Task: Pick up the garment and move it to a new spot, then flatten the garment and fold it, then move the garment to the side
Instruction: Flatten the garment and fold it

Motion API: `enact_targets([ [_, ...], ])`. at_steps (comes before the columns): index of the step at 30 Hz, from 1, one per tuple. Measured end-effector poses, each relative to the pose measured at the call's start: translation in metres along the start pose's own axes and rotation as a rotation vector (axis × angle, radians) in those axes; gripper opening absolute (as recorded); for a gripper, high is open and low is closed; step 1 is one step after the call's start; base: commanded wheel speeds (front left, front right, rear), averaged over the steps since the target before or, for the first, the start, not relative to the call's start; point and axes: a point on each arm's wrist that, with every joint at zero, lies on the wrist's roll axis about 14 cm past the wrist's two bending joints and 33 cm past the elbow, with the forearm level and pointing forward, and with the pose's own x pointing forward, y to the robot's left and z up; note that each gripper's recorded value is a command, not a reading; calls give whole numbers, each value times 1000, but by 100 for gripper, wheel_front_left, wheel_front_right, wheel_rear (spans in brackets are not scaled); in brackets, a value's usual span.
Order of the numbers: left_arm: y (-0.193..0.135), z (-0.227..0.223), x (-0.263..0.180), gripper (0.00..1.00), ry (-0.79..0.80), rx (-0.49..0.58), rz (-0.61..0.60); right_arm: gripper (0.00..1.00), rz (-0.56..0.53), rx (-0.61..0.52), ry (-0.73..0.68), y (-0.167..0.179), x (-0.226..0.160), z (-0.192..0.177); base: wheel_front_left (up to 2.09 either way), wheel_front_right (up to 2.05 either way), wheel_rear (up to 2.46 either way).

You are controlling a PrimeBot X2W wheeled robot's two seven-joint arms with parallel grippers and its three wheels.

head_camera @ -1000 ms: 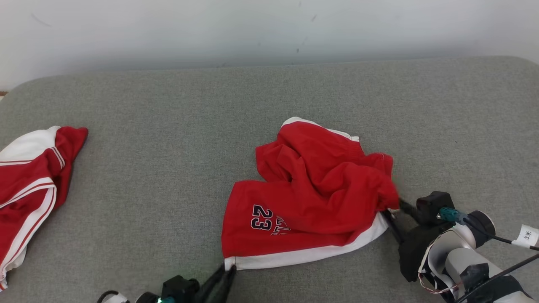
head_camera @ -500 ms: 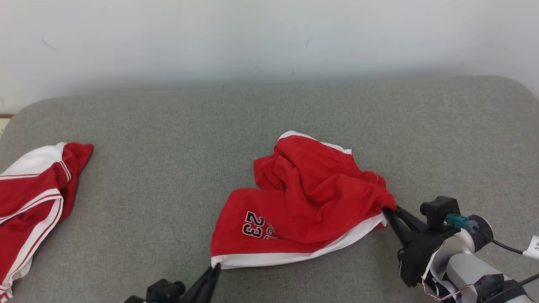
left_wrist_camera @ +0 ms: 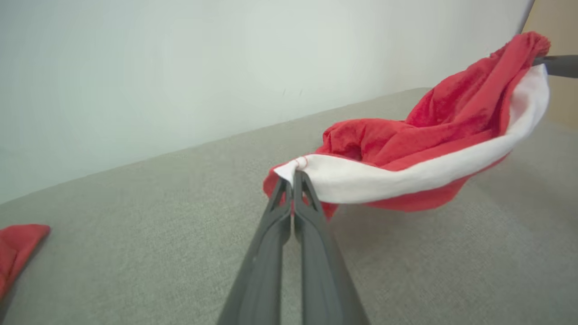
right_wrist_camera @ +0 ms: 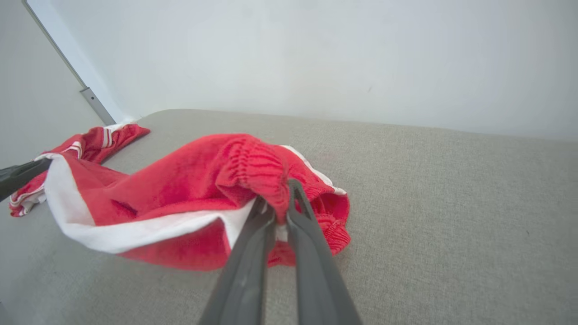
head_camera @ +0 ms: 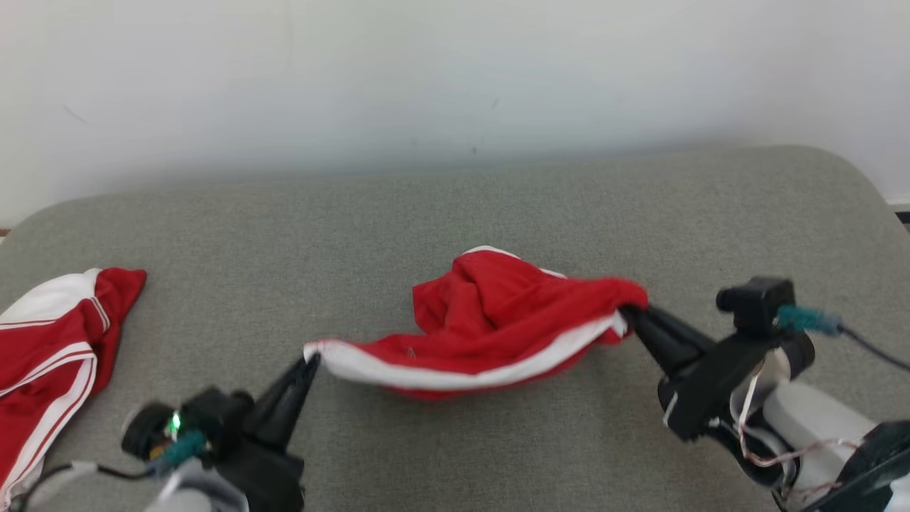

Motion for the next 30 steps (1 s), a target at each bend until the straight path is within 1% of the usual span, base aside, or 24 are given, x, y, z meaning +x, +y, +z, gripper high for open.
enact_targets([
  [1, 2, 8, 7, 0, -12, 17, -12, 0, 2, 5, -16, -2, 3, 8, 0, 0, 0],
  [6, 21, 41, 45, 0, -56, 100, -52, 0, 27, 124, -83, -1, 25, 43, 0, 0, 0],
  [13, 53, 75, 113, 0, -89, 176, -62, 0, 4, 204, -132, -33, 69, 90, 0, 0, 0],
  [16, 56, 86, 143, 0, -105, 183, -77, 0, -23, 265, -154, -54, 88, 109, 0, 0, 0],
  [17, 56, 88, 152, 0, -109, 169, -86, 0, -30, 271, -160, -60, 94, 115, 0, 0, 0],
  [19, 58, 87, 169, 0, -96, 175, -95, 0, -38, 286, -179, -70, 106, 129, 0, 0, 0],
  [24, 86, 106, 207, 0, -124, 195, -61, 0, -57, 319, -271, -93, 130, 172, 0, 0, 0],
  [27, 89, 123, 226, 0, -155, 230, -65, 0, -87, 294, -315, -109, 138, 194, 0, 0, 0],
  [29, 92, 137, 236, 0, -187, 204, -58, 0, -113, 286, -351, -121, 140, 208, 0, 0, 0],
  [30, 92, 145, 240, 0, -201, 211, -57, 0, -131, 282, -365, -127, 140, 213, 0, 0, 0],
])
